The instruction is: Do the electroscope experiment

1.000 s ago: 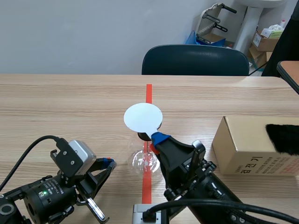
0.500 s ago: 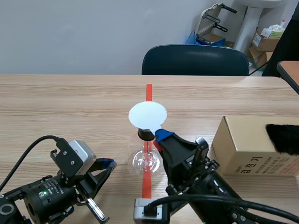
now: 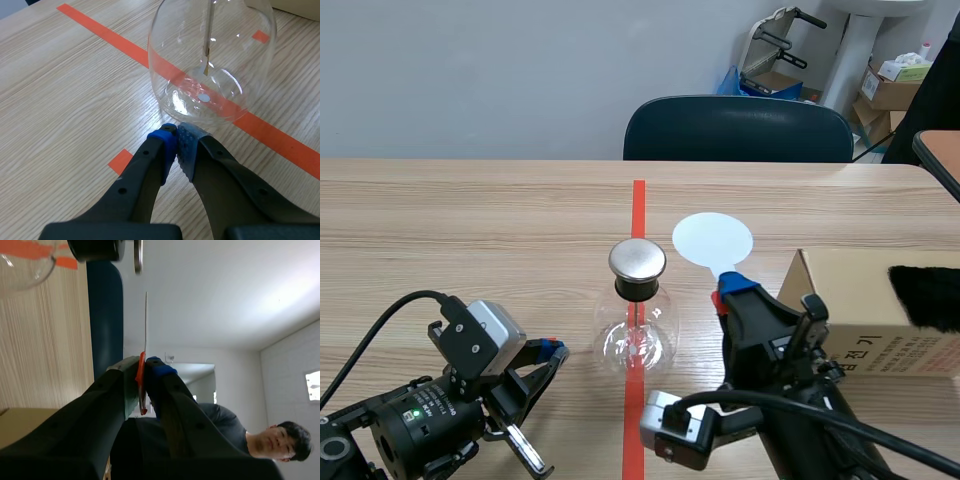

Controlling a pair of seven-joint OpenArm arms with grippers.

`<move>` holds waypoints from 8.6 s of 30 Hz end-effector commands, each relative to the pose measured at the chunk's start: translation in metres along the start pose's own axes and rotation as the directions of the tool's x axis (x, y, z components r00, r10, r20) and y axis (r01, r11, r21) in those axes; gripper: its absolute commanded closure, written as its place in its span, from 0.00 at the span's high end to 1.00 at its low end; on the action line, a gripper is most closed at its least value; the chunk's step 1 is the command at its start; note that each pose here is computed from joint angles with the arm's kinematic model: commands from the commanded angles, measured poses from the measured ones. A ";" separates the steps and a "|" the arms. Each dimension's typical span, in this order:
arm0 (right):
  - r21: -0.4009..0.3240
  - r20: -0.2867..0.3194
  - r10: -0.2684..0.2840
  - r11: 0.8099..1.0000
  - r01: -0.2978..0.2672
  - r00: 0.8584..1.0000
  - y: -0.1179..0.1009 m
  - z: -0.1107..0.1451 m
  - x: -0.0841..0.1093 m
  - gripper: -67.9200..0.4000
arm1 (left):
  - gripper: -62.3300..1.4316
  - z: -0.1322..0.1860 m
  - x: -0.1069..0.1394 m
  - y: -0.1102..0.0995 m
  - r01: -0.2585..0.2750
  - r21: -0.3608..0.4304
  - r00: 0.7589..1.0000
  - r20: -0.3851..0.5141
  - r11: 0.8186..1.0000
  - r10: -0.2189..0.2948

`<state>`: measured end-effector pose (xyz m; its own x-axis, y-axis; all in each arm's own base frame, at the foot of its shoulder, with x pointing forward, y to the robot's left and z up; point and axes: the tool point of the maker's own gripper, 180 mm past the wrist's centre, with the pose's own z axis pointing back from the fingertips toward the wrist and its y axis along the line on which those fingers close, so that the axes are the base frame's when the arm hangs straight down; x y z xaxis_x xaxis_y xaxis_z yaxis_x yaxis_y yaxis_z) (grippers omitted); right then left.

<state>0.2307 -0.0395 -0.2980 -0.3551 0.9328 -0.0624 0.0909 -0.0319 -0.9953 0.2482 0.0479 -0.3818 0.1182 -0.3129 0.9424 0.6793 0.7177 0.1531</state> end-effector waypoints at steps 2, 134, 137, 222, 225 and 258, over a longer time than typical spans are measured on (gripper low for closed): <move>-0.082 -0.031 -0.003 0.997 0.001 1.000 -0.018 -0.002 -0.010 0.03 | 0.08 -0.004 0.012 0.003 0.001 0.009 0.999 0.040 1.000 -0.001; -0.103 -0.298 -0.034 0.995 0.004 0.954 -0.024 0.003 -0.058 0.03 | 0.08 -0.004 0.012 0.003 -0.002 0.011 0.999 0.039 1.000 0.002; -0.103 -0.298 -0.034 0.995 0.004 0.954 -0.024 0.003 -0.058 0.03 | 0.08 -0.004 0.012 0.003 -0.002 0.011 0.999 0.037 1.000 0.002; 0.098 -0.279 0.049 0.995 -0.023 0.959 0.024 0.113 -0.185 0.03 | 0.62 0.144 0.101 -0.058 -0.115 -0.465 0.937 0.243 0.878 0.252; 0.134 -0.293 0.054 0.991 -0.014 0.954 0.036 0.117 -0.185 0.03 | 0.62 0.144 0.100 -0.058 -0.114 -0.466 0.938 0.241 0.877 0.250; 0.231 -0.104 0.064 0.972 -0.038 0.993 0.062 0.115 -0.150 0.03 | 0.75 0.147 0.093 -0.071 -0.052 -0.510 0.957 0.221 0.859 0.189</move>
<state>0.1797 -0.2206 -0.3663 -0.2524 0.9645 -0.0781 -0.1560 -0.1202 -0.9804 0.1037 0.0638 -0.2706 0.0911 -0.0668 0.9936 0.9465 0.3159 -0.0656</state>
